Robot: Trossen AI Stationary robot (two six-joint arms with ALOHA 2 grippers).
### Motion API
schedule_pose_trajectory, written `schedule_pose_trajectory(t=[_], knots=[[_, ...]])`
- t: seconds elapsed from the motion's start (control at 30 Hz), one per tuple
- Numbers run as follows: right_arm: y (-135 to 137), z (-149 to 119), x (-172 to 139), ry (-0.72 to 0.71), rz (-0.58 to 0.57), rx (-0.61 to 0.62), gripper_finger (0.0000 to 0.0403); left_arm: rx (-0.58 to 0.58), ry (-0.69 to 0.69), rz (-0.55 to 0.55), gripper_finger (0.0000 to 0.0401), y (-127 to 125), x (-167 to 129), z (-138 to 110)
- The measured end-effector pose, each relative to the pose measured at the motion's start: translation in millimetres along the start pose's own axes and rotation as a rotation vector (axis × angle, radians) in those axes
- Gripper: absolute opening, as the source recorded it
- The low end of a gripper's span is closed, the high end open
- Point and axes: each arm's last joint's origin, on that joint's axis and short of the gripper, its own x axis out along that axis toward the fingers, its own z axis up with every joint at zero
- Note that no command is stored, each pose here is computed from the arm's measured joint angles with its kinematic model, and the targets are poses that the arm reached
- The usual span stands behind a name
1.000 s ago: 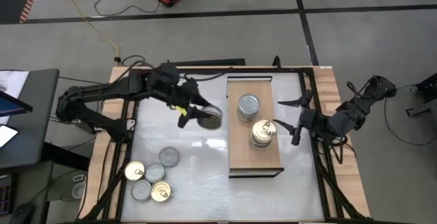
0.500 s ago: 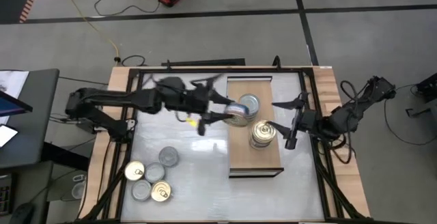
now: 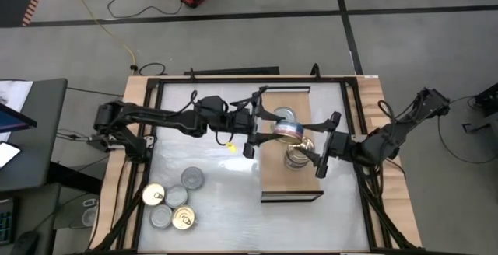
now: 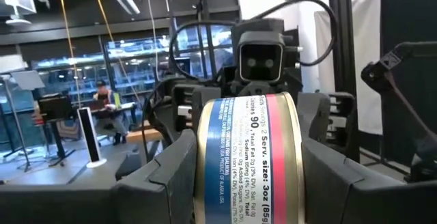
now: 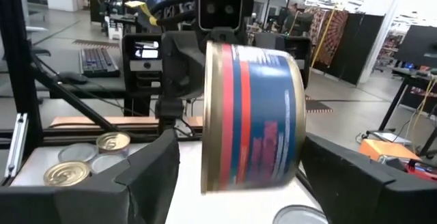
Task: Stack canned seafood by type on shelf
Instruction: Stack the blue tuna can on top of the blue tuna can
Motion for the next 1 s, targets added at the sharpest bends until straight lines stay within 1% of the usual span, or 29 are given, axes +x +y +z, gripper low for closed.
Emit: schedule_pose_trajectory(t=[0.13, 0.23, 0.3, 0.37, 0.5, 0.6, 0.67, 0.73, 0.8, 0.93, 1.0], knots=[[4, 3, 3, 0.004, 0.0, -0.007, 0.0332, 0.01, 0.002, -0.002, 0.0193, -1, 0, -1], [5, 3, 6, 0.006, -0.008, -0.009, 0.0324, 0.001, -0.002, -0.013, 0.0194, -1, 0, -1], [5, 1, 10, 0.015, -0.021, -0.016, 0.0307, -0.006, -0.002, -0.024, 0.0194, -3, 1, -1], [6, -1, 14, 0.024, -0.031, -0.006, 0.0282, 0.001, 0.002, -0.03, 0.0195, -4, 1, -1], [7, -5, 20, 0.036, -0.054, -0.005, 0.0214, 0.015, 0.026, -0.036, 0.0195, -5, 1, -3], [7, -5, 20, 0.035, -0.051, -0.004, 0.021, 0.032, 0.046, -0.022, 0.0201, -5, 0, -4], [6, -6, 19, 0.043, -0.049, -0.01, 0.021, 0.075, 0.072, -0.008, 0.0212, -5, 0, -5], [5, -4, 14, 0.039, -0.027, 0.031, 0.021, 0.151, 0.096, -0.003, 0.0231, -5, -2, -5], [-1, -1, 6, 0.036, -0.02, 0.09, 0.021, 0.222, 0.106, 0.01, 0.0254, -4, -3, -1], [-17, 7, -11, 0.051, 0.006, 0.237, 0.021, 0.384, 0.112, 0.061, 0.0296, -6, -11, 17], [-26, 9, -19, 0.075, 0.02, 0.312, 0.021, 0.437, 0.141, 0.053, 0.0308, -10, -15, 21]])
